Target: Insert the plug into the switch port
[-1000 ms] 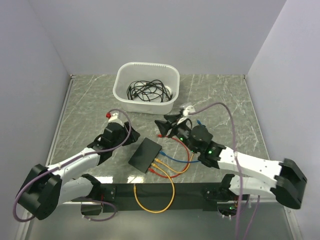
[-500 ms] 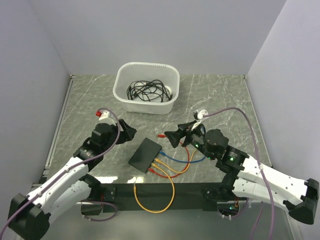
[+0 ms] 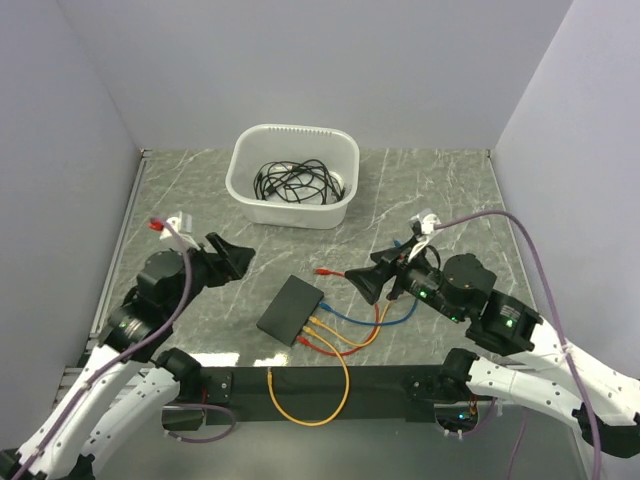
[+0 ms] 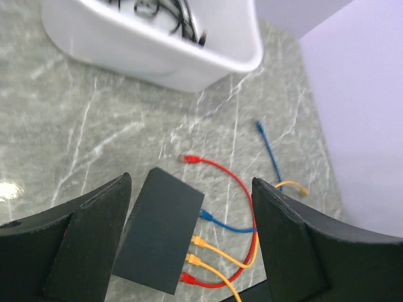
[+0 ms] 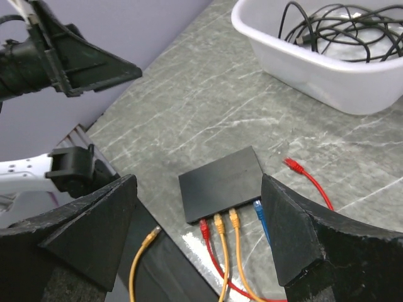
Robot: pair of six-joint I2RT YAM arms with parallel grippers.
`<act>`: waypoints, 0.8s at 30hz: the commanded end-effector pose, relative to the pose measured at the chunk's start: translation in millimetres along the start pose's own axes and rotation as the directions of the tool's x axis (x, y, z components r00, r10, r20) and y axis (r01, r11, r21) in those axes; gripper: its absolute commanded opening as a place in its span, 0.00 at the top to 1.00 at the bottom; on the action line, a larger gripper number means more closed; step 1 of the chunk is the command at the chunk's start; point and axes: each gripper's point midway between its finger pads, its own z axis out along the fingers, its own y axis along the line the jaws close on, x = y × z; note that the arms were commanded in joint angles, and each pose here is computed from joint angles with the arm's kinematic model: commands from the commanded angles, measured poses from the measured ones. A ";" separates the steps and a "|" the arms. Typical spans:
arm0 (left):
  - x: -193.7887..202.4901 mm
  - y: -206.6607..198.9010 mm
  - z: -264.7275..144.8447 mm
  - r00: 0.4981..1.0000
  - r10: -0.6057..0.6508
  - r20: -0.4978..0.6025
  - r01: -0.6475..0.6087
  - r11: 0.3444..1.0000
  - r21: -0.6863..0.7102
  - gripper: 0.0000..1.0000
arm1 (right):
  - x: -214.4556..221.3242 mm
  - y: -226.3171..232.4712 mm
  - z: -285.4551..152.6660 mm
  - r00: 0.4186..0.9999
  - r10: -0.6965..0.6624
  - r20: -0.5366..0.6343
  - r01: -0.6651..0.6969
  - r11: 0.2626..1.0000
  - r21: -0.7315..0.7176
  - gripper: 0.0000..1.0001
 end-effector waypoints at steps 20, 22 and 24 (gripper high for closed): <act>-69.9 12.1 -96.7 0.927 0.043 0.373 -0.043 0.999 -0.008 0.01 | -10.2 4.6 -98.3 0.978 -0.129 -0.167 0.121 0.991 -0.057 0.11; -71.0 12.8 -98.1 0.925 0.035 0.378 -0.034 0.999 -0.010 0.01 | -13.2 -6.5 -107.4 0.981 -0.134 -0.143 0.135 0.991 -0.008 0.11; -71.1 12.5 -98.9 0.924 0.034 0.380 -0.034 0.999 -0.006 0.01 | -21.6 -11.3 -123.3 0.989 -0.127 -0.079 0.128 0.992 0.005 0.07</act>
